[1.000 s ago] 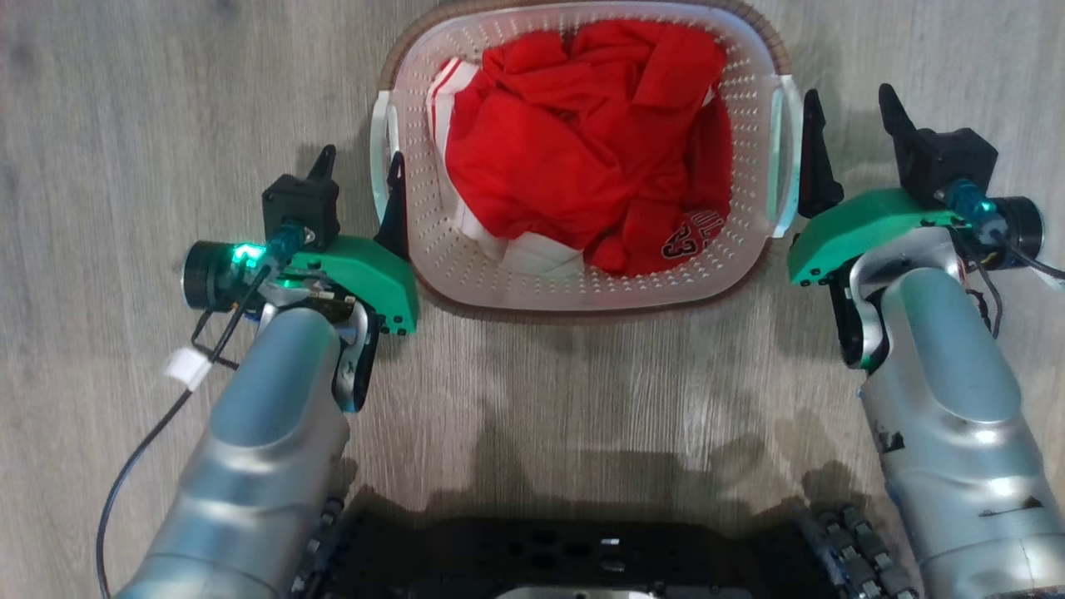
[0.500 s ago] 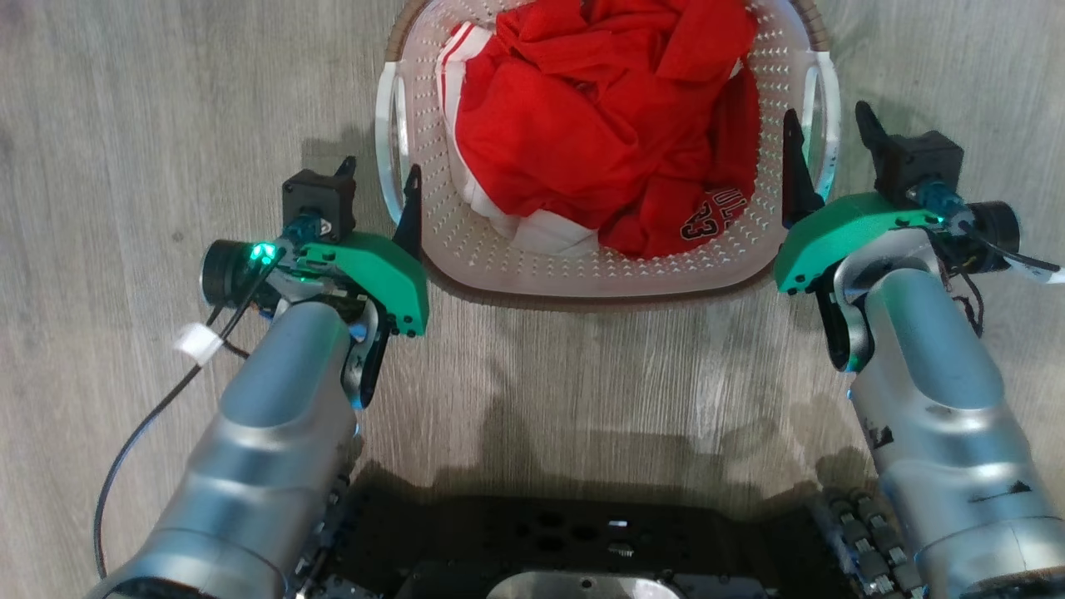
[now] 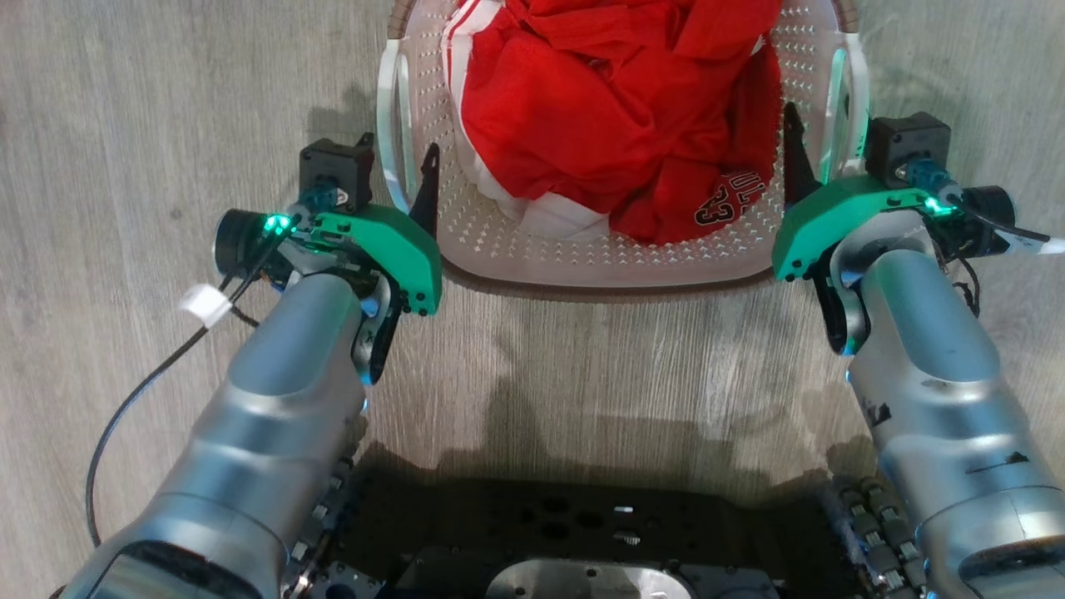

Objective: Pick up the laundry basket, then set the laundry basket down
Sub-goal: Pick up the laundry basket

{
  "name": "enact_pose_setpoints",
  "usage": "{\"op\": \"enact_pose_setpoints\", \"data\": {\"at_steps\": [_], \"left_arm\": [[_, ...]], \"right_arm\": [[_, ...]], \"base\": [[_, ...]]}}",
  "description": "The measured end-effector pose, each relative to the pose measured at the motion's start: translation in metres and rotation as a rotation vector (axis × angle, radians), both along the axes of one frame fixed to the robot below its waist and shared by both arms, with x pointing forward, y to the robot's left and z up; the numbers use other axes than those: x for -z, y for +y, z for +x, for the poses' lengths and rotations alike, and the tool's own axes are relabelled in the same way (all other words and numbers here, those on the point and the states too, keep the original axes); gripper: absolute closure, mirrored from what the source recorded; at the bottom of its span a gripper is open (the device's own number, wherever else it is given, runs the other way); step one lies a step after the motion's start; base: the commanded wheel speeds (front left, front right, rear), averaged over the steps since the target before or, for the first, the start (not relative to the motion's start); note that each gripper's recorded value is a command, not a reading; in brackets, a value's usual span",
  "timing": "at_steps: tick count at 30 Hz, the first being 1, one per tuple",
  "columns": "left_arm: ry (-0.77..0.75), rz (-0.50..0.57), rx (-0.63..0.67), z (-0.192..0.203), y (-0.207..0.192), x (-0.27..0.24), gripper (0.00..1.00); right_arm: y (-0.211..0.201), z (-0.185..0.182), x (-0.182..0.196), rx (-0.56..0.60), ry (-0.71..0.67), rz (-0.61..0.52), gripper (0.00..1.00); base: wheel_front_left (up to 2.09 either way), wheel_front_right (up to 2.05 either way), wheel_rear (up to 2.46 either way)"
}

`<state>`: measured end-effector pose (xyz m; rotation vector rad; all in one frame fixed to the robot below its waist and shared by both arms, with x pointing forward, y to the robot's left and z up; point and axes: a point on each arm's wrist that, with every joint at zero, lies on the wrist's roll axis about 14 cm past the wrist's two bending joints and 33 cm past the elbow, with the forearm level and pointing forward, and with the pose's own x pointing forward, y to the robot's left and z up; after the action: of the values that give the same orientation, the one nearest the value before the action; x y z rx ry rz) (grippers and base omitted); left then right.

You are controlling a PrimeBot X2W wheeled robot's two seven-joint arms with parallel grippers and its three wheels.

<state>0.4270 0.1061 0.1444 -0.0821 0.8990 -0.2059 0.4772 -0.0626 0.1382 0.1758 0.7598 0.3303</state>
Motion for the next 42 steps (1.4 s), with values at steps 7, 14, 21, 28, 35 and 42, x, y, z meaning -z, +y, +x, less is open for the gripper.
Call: {"op": "enact_pose_setpoints", "data": {"at_steps": [7, 14, 21, 28, 35, 42], "left_arm": [[0.007, -0.009, -0.001, 0.002, -0.004, 0.001, 0.82], [0.022, -0.016, -0.006, -0.002, -0.006, -0.001, 1.00], [-0.004, -0.014, -0.013, 0.004, -0.007, -0.016, 1.00], [-0.005, -0.012, -0.019, -0.011, -0.006, -0.037, 1.00], [0.011, -0.016, -0.029, -0.038, -0.008, -0.060, 1.00], [0.021, -0.028, -0.036, -0.061, -0.009, -0.080, 1.00]], "right_arm": [[0.001, 0.001, 0.003, -0.005, 0.006, -0.001, 0.63], [-0.001, 0.002, 0.000, -0.002, 0.008, -0.004, 1.00], [-0.001, 0.002, -0.012, 0.004, 0.012, 0.000, 1.00], [-0.003, -0.010, -0.033, -0.004, 0.032, -0.007, 1.00], [-0.008, -0.041, -0.056, 0.025, 0.089, 0.003, 1.00], [-0.009, -0.057, -0.086, 0.025, 0.083, 0.010, 1.00]], "base": [[0.00, 0.00, 0.00], [0.00, 0.00, 0.00], [0.00, 0.00, 0.00], [0.00, 0.00, 0.00], [0.00, 0.00, 0.00], [0.00, 0.00, 0.00]]}}
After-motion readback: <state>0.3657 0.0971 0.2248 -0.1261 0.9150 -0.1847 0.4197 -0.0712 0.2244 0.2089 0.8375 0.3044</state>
